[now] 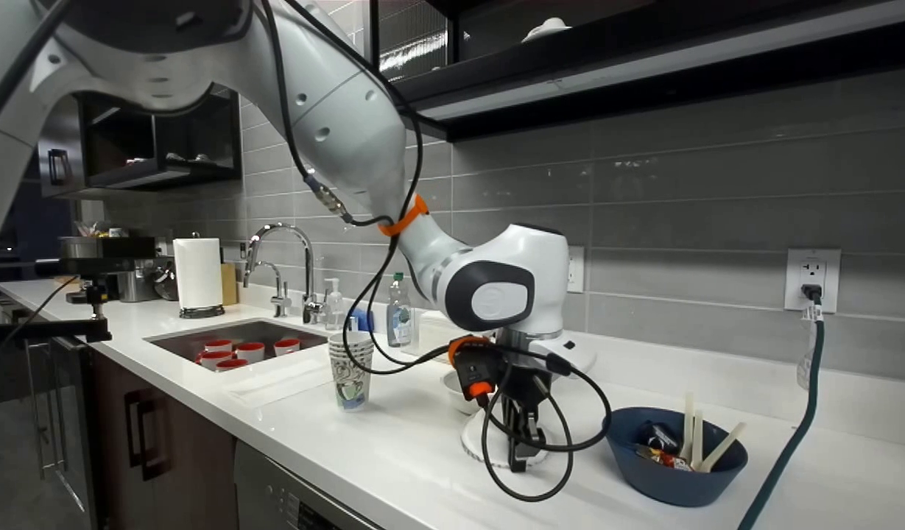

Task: Put the bowls upright

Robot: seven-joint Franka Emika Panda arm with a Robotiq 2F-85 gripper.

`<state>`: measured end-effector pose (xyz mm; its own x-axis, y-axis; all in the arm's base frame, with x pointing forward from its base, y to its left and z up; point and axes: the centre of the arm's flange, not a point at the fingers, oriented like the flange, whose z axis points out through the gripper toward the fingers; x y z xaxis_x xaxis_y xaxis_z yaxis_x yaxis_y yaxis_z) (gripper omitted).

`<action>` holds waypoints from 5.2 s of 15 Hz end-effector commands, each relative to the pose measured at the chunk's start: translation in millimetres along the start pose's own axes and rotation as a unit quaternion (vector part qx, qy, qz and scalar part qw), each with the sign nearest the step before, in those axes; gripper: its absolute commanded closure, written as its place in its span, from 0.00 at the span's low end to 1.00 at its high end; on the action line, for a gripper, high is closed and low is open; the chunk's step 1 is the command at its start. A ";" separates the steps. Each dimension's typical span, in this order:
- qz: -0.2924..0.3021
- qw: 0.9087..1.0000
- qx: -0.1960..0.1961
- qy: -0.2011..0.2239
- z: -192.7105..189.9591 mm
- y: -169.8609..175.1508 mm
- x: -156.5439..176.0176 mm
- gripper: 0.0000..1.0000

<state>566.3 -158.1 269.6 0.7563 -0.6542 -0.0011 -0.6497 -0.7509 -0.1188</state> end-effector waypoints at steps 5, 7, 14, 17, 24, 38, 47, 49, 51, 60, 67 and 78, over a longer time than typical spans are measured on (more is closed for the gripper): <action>-0.010 0.999 -0.028 0.038 -7.7 -11.4 -23.5 1.00; -0.023 0.999 -0.027 0.031 -32.9 -1.2 -20.4 1.00; -0.086 0.995 0.027 0.043 -159.4 36.6 -7.1 1.00; -0.137 0.988 0.050 0.043 -189.6 27.1 -12.1 1.00; -0.250 0.956 0.035 0.151 -191.8 -43.8 -54.8 0.99; -0.370 0.862 0.003 0.346 -183.1 -81.5 -81.6 1.00; -0.561 0.707 -0.092 0.421 -175.3 -128.5 -124.3 1.00; -0.591 0.667 -0.110 0.440 -169.5 -129.6 -126.2 1.00; -0.581 0.653 -0.108 0.474 -174.2 -128.4 -120.4 1.00; -0.623 0.559 -0.183 0.516 -222.4 -137.4 -117.0 1.00; -0.681 0.496 -0.212 0.495 -197.0 -174.4 -138.5 1.00; -0.686 0.452 -0.281 0.497 -102.2 -176.0 -129.2 1.00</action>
<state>572.9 52.1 423.0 0.2613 0.9468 0.1876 0.2614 -0.2566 0.9305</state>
